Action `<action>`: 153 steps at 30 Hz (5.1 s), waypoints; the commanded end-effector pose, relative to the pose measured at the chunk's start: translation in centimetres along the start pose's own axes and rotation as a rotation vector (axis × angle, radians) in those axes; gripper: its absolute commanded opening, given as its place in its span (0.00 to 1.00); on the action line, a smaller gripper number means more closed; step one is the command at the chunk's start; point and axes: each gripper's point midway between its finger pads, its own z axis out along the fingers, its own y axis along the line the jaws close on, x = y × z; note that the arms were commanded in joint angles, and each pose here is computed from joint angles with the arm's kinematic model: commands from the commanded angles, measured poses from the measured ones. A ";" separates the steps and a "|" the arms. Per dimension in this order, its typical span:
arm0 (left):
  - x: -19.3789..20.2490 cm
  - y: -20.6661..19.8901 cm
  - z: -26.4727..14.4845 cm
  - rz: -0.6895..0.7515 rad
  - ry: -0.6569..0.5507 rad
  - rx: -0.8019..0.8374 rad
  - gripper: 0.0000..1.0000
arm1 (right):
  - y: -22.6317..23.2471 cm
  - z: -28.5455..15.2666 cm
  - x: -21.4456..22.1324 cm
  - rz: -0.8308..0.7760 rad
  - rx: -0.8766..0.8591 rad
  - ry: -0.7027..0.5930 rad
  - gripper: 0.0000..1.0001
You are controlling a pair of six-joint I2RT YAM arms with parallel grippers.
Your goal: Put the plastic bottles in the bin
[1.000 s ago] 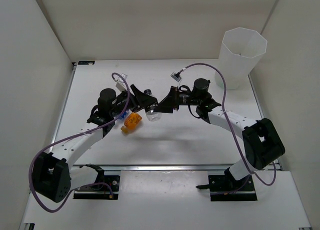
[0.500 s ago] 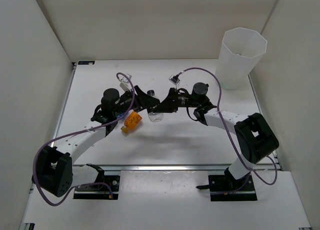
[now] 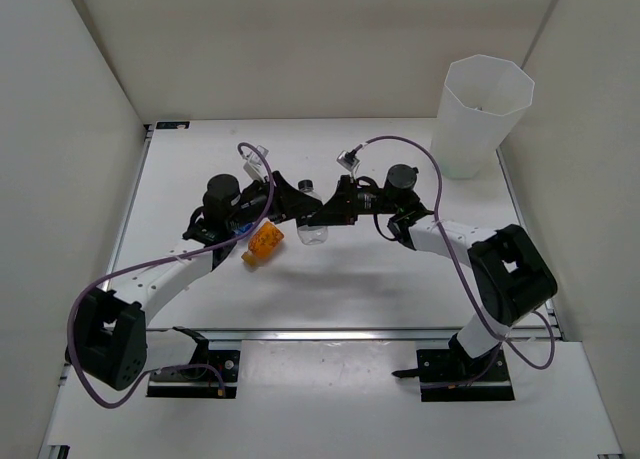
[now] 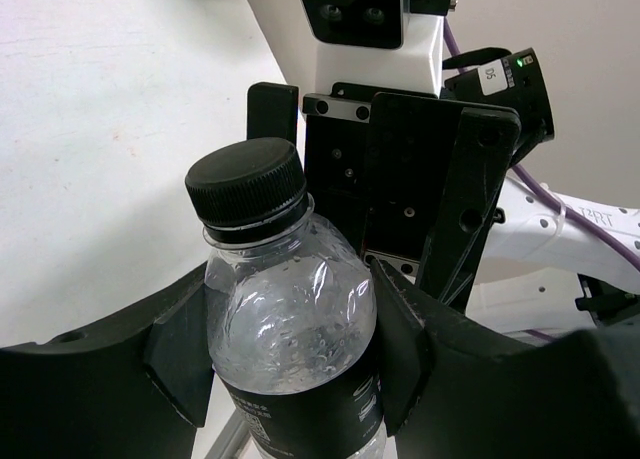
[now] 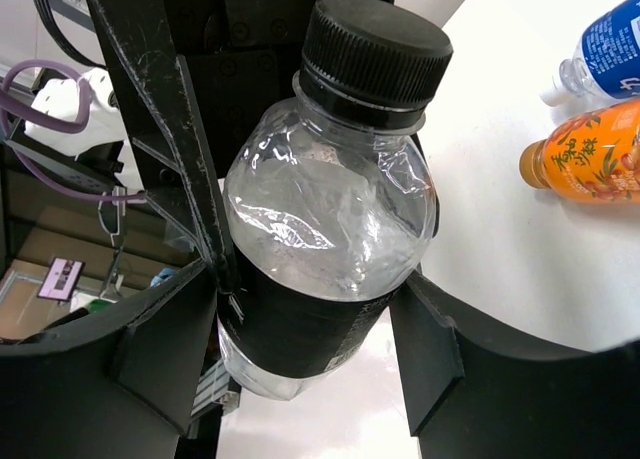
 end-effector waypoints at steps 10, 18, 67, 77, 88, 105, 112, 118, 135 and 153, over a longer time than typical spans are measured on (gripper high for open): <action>-1.0 -2.9 -0.1 0.074 -0.023 0.088 0.27 | 4.5 -0.1 2.2 -0.071 -0.123 0.100 0.66; -1.4 -3.4 -0.9 0.089 -0.042 0.093 0.25 | 4.7 -0.9 1.9 -0.074 -0.121 0.072 0.80; -9.0 19.5 -11.9 0.084 0.059 -1.020 0.98 | -8.1 -44.5 -32.7 -0.339 1.453 -0.609 0.00; -11.4 21.6 -11.1 0.062 0.095 -1.005 0.99 | -11.8 -44.6 -33.3 -0.409 1.459 -0.526 0.74; -6.8 22.9 -8.0 0.088 0.349 -0.865 0.98 | -2.8 -38.3 -35.8 -0.594 1.176 -0.554 0.99; -4.3 27.7 -7.9 0.049 0.393 -1.048 0.50 | 7.8 -31.2 -24.0 -0.554 0.976 -0.440 0.99; -9.5 22.3 -6.7 0.124 0.218 -0.896 0.40 | 6.6 -26.7 -15.9 -0.433 0.806 -0.406 1.00; -10.9 9.9 -4.4 0.353 0.113 -0.578 0.41 | 3.2 -18.1 -10.7 -0.364 0.644 -0.300 0.99; 4.3 -4.8 -1.2 0.234 0.335 0.156 0.33 | 3.3 -5.8 -5.2 -0.368 0.288 -0.297 0.97; 7.1 -6.1 -2.3 0.183 0.404 0.259 0.29 | 2.1 -4.5 -6.5 -0.347 0.302 -0.387 0.69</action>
